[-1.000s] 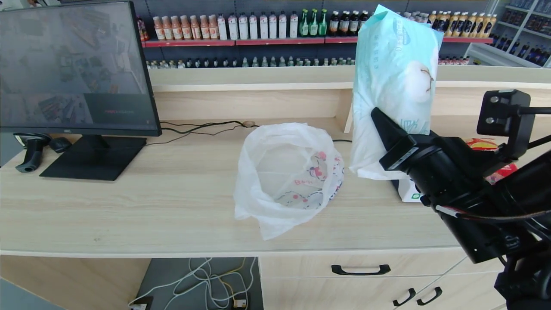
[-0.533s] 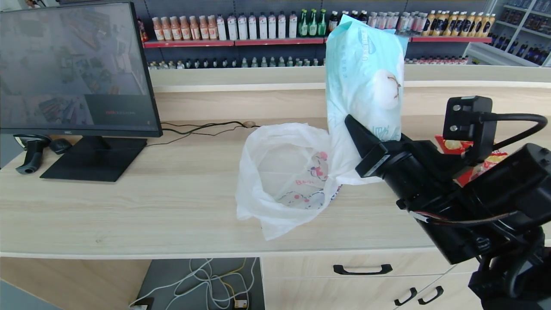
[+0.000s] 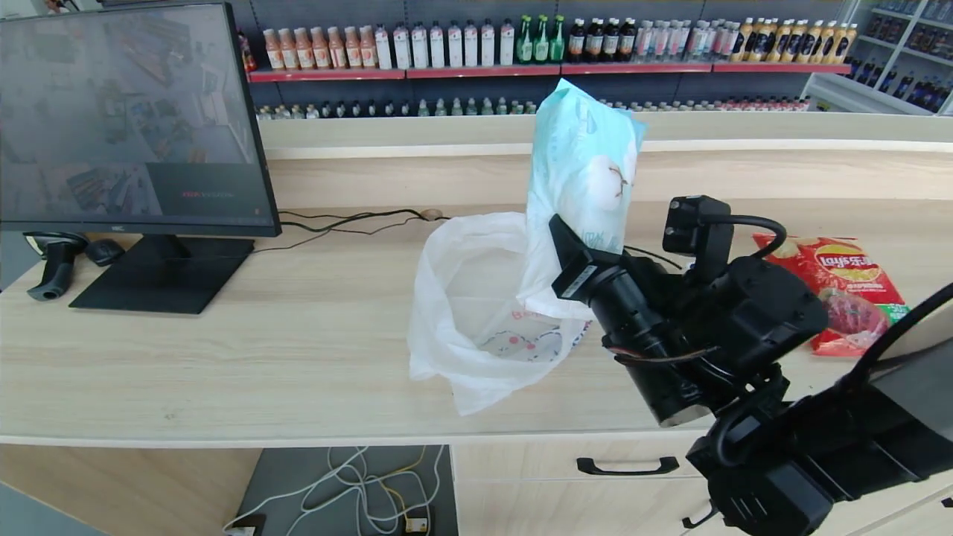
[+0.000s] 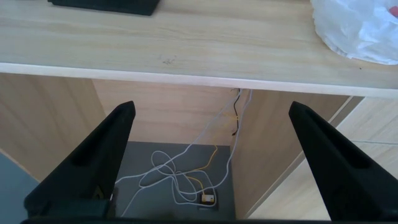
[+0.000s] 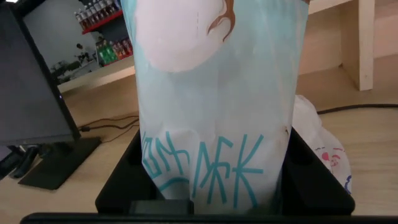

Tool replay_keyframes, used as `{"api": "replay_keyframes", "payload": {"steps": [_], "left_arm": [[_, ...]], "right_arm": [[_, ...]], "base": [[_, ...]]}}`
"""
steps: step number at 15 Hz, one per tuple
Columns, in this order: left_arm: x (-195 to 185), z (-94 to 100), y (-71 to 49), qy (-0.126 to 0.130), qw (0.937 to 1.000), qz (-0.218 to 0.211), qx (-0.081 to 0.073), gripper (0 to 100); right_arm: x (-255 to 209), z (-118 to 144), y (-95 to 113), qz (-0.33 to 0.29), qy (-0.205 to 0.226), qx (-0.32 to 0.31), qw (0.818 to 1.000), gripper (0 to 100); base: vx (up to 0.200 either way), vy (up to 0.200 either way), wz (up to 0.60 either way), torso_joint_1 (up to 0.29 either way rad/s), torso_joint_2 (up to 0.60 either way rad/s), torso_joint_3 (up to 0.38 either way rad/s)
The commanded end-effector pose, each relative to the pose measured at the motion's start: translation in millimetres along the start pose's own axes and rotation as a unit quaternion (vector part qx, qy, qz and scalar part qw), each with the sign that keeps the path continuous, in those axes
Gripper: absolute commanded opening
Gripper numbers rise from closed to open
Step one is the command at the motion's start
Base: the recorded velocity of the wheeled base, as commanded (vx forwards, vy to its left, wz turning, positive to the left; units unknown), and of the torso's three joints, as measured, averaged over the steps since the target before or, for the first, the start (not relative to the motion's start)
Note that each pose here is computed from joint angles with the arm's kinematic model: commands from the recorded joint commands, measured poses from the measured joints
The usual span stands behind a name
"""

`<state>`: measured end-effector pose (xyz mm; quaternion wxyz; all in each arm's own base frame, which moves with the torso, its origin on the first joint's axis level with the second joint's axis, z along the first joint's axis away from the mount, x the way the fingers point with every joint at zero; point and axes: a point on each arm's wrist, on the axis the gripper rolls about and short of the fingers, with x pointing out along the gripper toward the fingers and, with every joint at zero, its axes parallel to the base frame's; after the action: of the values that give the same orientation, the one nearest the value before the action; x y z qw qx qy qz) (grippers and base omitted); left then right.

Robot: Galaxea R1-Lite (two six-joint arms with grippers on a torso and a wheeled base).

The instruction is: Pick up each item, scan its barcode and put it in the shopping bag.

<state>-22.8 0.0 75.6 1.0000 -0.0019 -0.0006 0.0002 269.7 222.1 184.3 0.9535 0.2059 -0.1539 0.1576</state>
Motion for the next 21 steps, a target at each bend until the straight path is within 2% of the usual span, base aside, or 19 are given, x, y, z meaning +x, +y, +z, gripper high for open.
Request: {"api": "replay_keyframes", "payload": {"steps": [1,6,8,10,16,18,21], "left_arm": [[0.0,0.0,0.0,0.0,1.0,0.001,0.0,100],[0.0,0.0,0.0,0.0,1.0,0.001,0.0,100],[0.0,0.0,0.0,0.0,1.0,0.0,0.001,100],[0.1,0.1,0.0,0.001,1.0,0.0,0.0,100],[0.0,0.0,0.0,0.0,1.0,0.0,0.0,100],[0.0,0.0,0.0,0.0,1.0,0.0,0.001,100],[0.0,0.0,0.0,0.0,1.0,0.0,0.001,100]], "right_arm": [[7.6,-30.0,-1.9,-0.006,0.023,-0.008,1.0,0],[12.5,-62.8,25.8,0.025,0.035,0.006,0.999,0],[7.3,-78.9,19.5,0.017,0.06,0.01,0.998,0],[3.7,-83.8,13.9,0.011,0.072,0.012,0.997,0],[8.1,-99.5,9.1,0.004,0.079,0.005,0.997,0],[11.1,-99.7,2.6,-0.024,0.071,0.002,0.997,0],[11.6,-99.5,0.6,-0.028,0.071,0.0,0.997,0]], "base": [[0.0,0.0,0.0,0.0,0.0,0.0],[0.0,0.0,0.0,0.0,0.0,0.0],[0.0,0.0,0.0,0.0,0.0,0.0],[0.0,0.0,0.0,0.0,0.0,0.0],[0.0,0.0,0.0,0.0,0.0,0.0],[0.0,0.0,0.0,0.0,0.0,0.0],[0.0,0.0,0.0,0.0,0.0,0.0]]}}
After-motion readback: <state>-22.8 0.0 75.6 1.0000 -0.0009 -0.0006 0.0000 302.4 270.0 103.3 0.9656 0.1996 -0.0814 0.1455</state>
